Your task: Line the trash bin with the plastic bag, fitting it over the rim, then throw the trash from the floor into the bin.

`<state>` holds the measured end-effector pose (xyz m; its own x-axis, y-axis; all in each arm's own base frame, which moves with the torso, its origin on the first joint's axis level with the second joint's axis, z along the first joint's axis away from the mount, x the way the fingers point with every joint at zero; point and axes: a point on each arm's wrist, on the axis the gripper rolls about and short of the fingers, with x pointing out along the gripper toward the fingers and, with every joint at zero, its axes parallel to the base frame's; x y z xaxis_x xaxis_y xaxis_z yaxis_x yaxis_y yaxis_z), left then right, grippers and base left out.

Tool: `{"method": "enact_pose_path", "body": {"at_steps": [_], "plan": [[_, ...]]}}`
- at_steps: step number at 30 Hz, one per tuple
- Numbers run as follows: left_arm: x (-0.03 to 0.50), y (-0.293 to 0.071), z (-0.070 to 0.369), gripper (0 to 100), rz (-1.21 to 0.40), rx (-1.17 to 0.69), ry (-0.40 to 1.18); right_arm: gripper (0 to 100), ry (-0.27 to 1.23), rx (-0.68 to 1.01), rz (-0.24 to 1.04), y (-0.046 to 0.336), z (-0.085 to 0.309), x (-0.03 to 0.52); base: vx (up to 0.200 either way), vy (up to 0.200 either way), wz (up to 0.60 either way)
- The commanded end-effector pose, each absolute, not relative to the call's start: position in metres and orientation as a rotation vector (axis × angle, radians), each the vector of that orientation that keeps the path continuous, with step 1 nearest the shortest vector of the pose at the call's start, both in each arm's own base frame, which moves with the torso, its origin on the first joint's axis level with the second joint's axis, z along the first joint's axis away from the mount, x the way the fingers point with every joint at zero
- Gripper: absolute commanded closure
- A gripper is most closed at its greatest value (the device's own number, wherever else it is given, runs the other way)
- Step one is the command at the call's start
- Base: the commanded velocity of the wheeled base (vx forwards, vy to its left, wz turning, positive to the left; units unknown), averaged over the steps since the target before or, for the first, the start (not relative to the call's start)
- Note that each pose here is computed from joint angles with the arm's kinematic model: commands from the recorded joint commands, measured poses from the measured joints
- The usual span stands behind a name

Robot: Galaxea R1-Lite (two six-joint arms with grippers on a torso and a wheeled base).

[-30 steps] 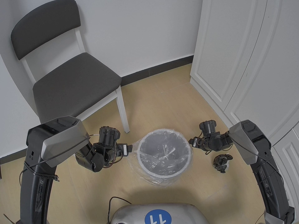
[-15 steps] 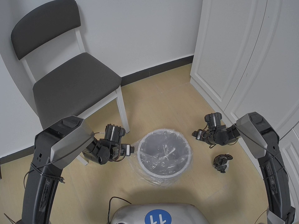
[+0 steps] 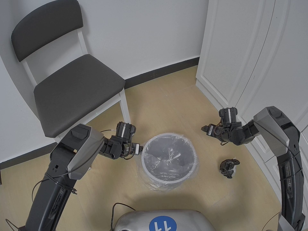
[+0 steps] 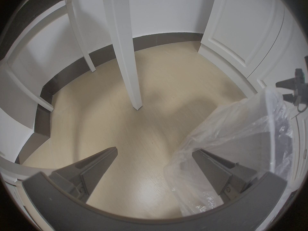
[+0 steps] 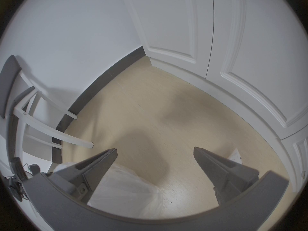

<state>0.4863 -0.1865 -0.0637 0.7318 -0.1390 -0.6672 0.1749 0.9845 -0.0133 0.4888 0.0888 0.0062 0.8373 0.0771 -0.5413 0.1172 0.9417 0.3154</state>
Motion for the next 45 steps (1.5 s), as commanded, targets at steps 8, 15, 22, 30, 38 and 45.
{"method": "enact_pose_path", "body": {"at_steps": [8, 15, 22, 30, 38, 45], "plan": [[0.498, -0.185, -0.052, 0, -0.156, 0.03, 0.693, 0, 0.562, 0.325, 0.015, 0.095, 0.028, 0.472, 0.0, 0.0, 0.0], [0.47, -0.166, 0.0, 0, -0.132, -0.007, 0.713, 0, 0.543, 0.258, 0.075, 0.11, 0.031, 0.453, 0.0, 0.0, 0.0], [0.452, -0.152, 0.04, 0, -0.124, -0.028, 0.627, 0, 0.536, 0.144, 0.103, 0.104, 0.028, 0.439, 0.0, 0.0, 0.0], [0.419, -0.177, 0.065, 0, -0.201, 0.005, 0.61, 0, 0.494, 0.083, 0.109, 0.084, 0.044, 0.429, 0.0, 0.0, 0.0], [0.394, -0.224, 0.045, 0, -0.263, 0.194, 0.628, 0, 0.451, 0.002, 0.13, 0.057, 0.048, 0.421, 0.0, 0.0, 0.0], [0.39, -0.247, 0.027, 0, -0.392, 0.343, 0.536, 0, 0.364, -0.022, 0.202, 0.032, 0.054, 0.416, 0.0, 0.0, 0.0]]}}
